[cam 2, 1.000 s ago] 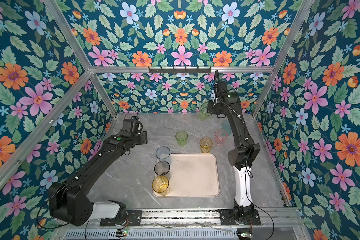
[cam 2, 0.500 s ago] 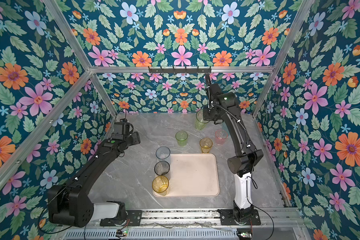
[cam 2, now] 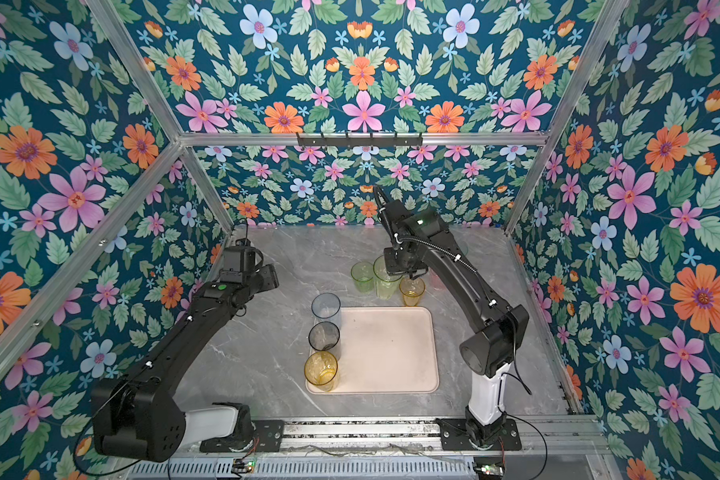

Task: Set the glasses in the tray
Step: 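Carry the green glass over the tray and lower it beside the blue glass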

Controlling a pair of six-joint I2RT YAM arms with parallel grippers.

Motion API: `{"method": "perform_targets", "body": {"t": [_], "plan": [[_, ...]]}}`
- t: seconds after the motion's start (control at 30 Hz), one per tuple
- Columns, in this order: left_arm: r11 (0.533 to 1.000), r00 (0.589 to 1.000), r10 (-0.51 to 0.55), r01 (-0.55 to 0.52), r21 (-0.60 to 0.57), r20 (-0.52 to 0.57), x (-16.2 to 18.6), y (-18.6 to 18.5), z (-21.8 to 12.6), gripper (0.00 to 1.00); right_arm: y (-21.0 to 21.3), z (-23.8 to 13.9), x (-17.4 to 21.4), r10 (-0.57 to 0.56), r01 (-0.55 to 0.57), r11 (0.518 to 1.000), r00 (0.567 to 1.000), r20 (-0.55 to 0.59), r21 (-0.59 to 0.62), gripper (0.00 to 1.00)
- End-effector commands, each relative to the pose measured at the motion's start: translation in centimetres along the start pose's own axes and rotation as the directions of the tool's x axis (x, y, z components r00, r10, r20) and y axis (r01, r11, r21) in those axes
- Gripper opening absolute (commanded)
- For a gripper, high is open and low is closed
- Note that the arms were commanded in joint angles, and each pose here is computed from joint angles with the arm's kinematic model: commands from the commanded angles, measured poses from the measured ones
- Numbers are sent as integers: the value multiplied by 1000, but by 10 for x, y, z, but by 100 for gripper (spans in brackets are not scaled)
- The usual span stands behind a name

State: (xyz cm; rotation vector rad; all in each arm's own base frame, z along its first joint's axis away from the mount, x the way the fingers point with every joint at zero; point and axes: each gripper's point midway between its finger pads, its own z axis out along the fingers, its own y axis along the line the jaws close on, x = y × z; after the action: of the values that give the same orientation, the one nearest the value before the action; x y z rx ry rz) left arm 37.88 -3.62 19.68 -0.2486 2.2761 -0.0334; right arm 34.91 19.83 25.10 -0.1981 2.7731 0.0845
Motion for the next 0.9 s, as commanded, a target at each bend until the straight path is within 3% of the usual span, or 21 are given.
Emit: {"method": "perform_targets", "body": {"t": [0.0,0.87], "plan": [[1000,1000,-10,10,5,13,-3,-1,-1,71,7,0,0,37,-37,999,999,36,2,0],[1000,999,-2,2,-14,33,-7,4,-5,71,36,46,49,98,-98,995,995,21,35,0]]}}
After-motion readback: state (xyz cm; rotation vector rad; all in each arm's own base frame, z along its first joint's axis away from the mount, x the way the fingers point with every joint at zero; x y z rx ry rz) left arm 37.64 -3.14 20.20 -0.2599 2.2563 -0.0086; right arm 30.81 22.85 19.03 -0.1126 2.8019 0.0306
